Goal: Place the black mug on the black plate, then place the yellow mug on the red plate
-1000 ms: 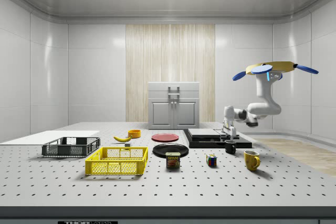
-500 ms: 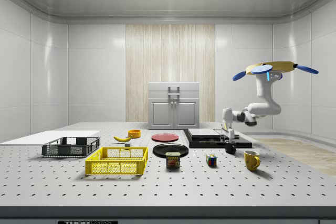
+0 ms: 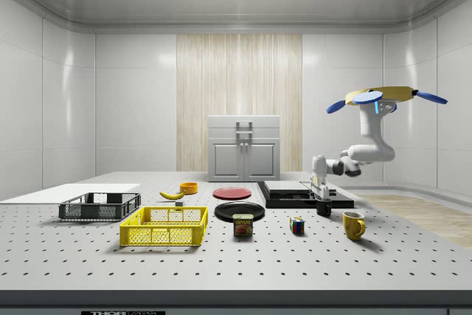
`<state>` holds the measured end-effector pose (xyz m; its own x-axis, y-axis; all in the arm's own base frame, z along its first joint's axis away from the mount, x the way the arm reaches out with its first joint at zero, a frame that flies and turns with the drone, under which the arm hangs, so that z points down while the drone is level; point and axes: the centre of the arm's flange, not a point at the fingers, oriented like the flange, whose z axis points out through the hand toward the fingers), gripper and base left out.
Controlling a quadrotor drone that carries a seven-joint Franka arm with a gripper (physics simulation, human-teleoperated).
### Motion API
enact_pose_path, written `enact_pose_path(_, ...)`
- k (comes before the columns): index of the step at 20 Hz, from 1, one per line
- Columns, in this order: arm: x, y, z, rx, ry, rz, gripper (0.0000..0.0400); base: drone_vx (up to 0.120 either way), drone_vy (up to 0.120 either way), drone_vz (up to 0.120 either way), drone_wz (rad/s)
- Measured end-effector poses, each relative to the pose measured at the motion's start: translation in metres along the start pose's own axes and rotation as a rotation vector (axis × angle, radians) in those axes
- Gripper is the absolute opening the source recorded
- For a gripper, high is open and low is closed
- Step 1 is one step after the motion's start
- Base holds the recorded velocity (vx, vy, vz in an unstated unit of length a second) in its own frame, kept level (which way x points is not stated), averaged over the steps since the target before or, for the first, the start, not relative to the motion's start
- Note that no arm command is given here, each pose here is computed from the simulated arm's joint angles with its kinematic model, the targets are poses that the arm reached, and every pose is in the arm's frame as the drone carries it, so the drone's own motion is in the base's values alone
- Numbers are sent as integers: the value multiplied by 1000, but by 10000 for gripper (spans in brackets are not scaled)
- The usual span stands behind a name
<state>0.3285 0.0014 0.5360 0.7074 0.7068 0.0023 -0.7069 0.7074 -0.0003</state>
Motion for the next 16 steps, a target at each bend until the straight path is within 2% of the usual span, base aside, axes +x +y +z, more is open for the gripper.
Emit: enact_pose_path(16,2,2,-2,0,0,0,400,0,0,0,0)
